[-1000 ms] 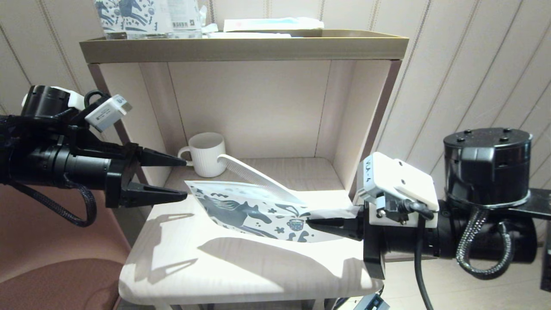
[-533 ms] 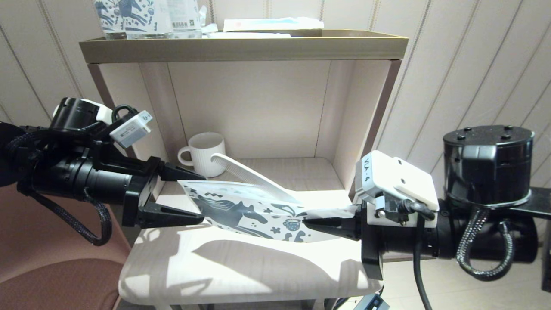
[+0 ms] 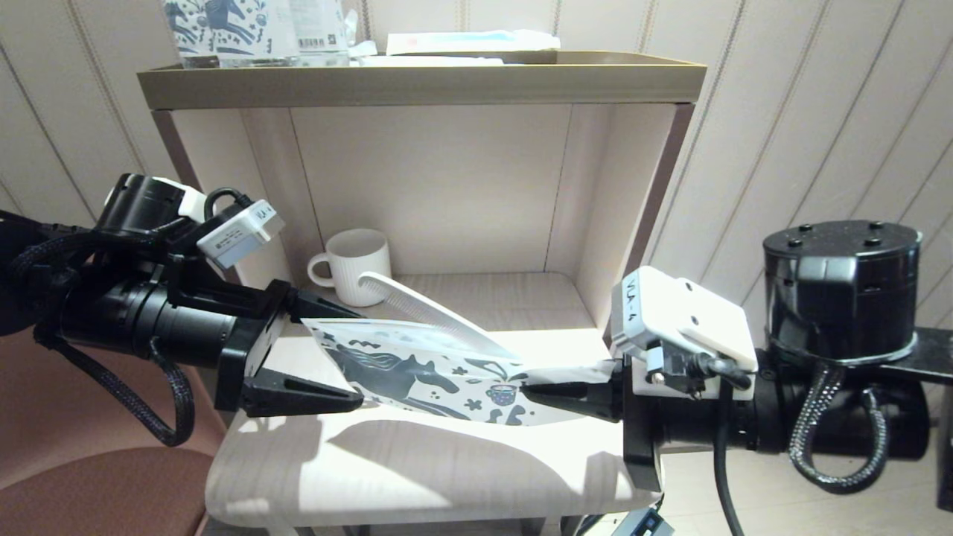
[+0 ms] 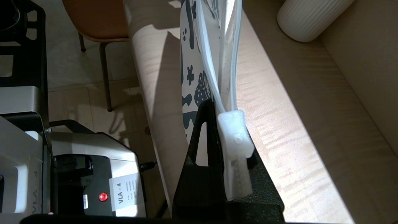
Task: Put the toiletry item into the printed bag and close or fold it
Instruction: Hand it to the other hand
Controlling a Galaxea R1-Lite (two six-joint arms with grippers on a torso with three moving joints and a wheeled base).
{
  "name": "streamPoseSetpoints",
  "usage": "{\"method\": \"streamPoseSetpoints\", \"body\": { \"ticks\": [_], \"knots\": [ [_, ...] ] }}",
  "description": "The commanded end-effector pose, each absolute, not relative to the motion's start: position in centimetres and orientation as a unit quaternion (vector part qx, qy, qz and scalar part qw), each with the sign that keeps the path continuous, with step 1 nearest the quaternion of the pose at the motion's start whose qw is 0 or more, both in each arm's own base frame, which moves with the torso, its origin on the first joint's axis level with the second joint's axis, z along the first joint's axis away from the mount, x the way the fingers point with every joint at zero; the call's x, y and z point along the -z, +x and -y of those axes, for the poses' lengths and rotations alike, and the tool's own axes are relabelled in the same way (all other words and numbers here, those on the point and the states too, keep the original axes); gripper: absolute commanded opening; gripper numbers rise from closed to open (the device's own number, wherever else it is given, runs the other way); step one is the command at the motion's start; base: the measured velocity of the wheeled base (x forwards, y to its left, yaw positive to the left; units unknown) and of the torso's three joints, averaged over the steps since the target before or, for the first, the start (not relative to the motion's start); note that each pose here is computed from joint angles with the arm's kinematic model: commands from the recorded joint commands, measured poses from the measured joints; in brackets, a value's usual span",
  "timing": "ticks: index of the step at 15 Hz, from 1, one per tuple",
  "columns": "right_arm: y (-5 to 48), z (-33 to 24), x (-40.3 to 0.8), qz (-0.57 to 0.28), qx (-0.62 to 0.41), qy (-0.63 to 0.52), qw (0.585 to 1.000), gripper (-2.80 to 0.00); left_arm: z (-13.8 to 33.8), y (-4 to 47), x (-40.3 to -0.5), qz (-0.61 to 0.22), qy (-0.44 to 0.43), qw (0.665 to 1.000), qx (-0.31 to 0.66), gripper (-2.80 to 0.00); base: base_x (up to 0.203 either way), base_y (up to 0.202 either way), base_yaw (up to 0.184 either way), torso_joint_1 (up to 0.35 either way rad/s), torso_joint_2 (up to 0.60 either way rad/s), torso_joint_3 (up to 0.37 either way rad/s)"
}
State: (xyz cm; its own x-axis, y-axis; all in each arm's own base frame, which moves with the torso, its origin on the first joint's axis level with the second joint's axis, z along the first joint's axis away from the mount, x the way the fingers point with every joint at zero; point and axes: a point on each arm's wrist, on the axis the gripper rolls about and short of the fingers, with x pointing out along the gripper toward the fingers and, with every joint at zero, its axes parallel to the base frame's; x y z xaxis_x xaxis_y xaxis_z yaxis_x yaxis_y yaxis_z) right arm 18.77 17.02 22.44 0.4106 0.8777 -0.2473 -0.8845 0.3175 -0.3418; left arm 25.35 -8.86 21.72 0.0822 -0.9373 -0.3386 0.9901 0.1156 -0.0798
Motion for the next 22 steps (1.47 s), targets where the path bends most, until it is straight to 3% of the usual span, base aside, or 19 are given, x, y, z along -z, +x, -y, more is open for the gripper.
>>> {"method": "streamPoseSetpoints", "body": {
  "ticks": [1,11,12,22],
  "knots": [
    [18.9,-17.2,-22.4,-0.006,-0.544,-0.217,0.810,-2.80,9.0,25.2,-21.8,-0.151,0.079,0.724,0.668,0.00,0.000,0.000,0.000,0.000,0.00,0.000],
    [19.0,-17.2,-22.4,-0.006,-0.544,-0.217,0.810,-2.80,10.5,25.2,-21.0,-0.161,0.076,0.702,0.689,0.00,0.000,0.000,0.000,0.000,0.00,0.000],
    [19.0,-17.2,-22.4,-0.006,-0.544,-0.217,0.810,-2.80,10.5,25.2,-21.0,-0.161,0.076,0.703,0.689,-2.80,0.000,0.000,0.000,0.000,0.00,0.000],
    [19.1,-17.3,-22.4,-0.010,-0.543,-0.213,0.812,-2.80,10.5,25.1,-21.1,-0.161,0.074,0.701,0.690,-2.80,0.000,0.000,0.000,0.000,0.00,0.000]
  ]
}}
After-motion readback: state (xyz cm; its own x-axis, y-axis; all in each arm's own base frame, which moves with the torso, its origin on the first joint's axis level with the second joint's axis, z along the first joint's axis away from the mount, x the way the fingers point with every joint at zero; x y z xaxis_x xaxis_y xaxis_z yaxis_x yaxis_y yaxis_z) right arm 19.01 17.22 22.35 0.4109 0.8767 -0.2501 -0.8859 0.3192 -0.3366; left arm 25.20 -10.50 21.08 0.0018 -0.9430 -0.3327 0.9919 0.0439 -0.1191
